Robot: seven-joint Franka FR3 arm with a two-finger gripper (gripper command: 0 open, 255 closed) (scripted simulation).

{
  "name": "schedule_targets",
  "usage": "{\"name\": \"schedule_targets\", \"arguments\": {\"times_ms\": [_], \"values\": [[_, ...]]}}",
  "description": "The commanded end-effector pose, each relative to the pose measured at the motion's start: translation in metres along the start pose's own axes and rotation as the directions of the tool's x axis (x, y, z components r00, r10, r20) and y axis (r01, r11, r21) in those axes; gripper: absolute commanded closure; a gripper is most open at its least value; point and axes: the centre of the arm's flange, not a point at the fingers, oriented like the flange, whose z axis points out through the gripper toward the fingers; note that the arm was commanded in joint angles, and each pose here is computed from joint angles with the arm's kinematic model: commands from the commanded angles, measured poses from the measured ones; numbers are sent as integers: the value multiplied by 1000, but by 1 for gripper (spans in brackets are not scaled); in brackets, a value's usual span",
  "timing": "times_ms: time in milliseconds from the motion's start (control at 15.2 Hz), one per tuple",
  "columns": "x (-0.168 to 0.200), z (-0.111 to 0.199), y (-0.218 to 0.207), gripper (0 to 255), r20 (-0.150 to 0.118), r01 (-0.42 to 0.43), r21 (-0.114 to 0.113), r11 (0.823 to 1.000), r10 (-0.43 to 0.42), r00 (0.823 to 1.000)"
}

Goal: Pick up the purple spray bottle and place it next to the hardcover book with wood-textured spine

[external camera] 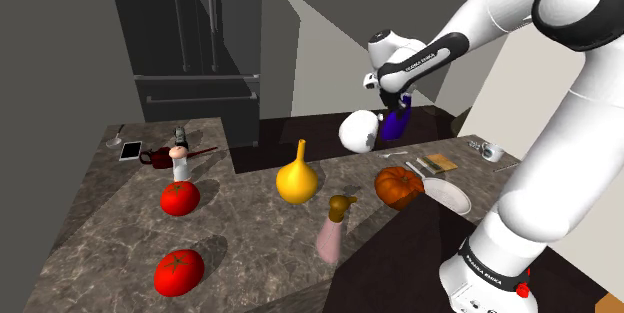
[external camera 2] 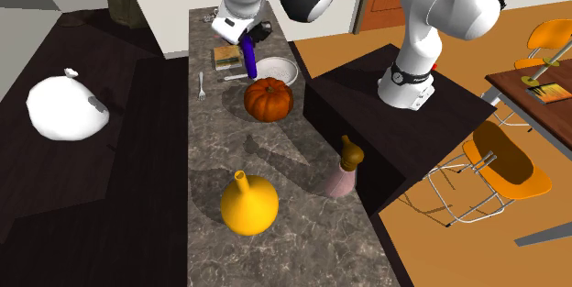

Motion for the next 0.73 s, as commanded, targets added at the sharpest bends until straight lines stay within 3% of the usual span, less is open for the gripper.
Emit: {"name": "schedule_targets", "arguments": {"times_ms": [0,660], "values": [[-20,14,12,255,1,1,-1,1000,-1,1000],[-122,78,67,255,1,1,-1,1000,-1,1000]]}}
